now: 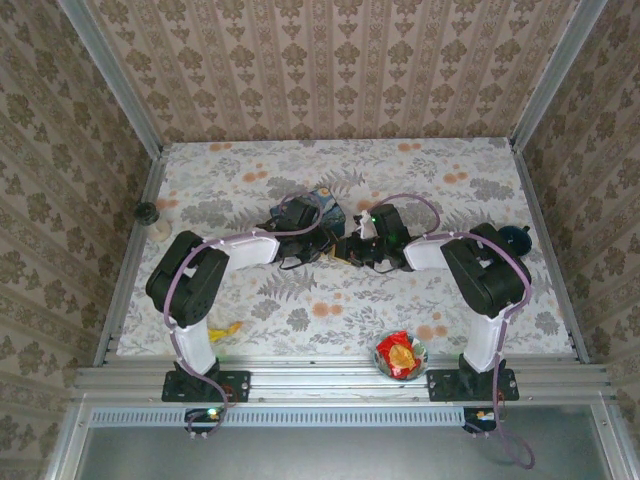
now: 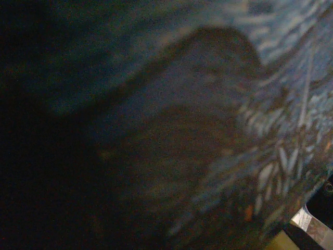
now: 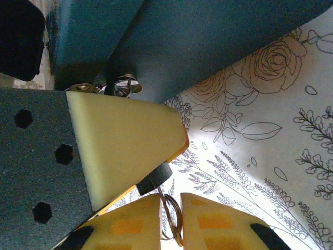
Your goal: Unlock the padlock with the key
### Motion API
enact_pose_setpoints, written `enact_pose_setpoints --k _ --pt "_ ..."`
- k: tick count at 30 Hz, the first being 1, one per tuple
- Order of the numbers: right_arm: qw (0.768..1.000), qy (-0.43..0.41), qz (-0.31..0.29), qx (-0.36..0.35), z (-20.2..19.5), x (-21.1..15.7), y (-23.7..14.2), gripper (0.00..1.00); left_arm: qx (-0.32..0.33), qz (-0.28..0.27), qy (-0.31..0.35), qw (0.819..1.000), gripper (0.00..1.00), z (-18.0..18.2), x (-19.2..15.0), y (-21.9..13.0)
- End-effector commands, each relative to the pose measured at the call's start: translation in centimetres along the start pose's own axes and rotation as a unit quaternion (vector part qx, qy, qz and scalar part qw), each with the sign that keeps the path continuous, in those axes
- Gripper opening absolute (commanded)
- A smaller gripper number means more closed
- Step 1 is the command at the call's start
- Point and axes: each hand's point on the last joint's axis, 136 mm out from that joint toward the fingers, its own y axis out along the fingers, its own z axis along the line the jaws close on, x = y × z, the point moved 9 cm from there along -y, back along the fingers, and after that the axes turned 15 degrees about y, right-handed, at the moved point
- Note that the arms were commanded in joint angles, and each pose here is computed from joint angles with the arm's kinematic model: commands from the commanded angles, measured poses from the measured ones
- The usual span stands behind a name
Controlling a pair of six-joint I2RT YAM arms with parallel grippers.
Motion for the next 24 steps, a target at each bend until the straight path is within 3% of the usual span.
enact_pose_setpoints --k 1,4,11,24 --pt "0.993 -0.07 -0.055 0.08 3.8 1.7 -1.1 0.19 -0.005 0.098 0.001 0.995 0.04 -0.1 -3.1 -0.2" --pt "0.993 -0.069 -0.056 0.078 3.6 1.4 -1.3 0.2 -0.001 0.097 -0.002 0.995 0.04 0.1 -3.0 -0.3" --pt "0.993 -0.069 -0.058 0.075 3.3 1.1 -1.6 0.35 0.0 0.094 -0.014 0.995 0.04 0.4 -2.7 -0.2" --pt "0.992 -0.072 -0.07 0.072 3.1 0.1 -2.9 0.35 -0.002 0.092 -0.023 0.996 0.04 0.4 -2.4 0.0"
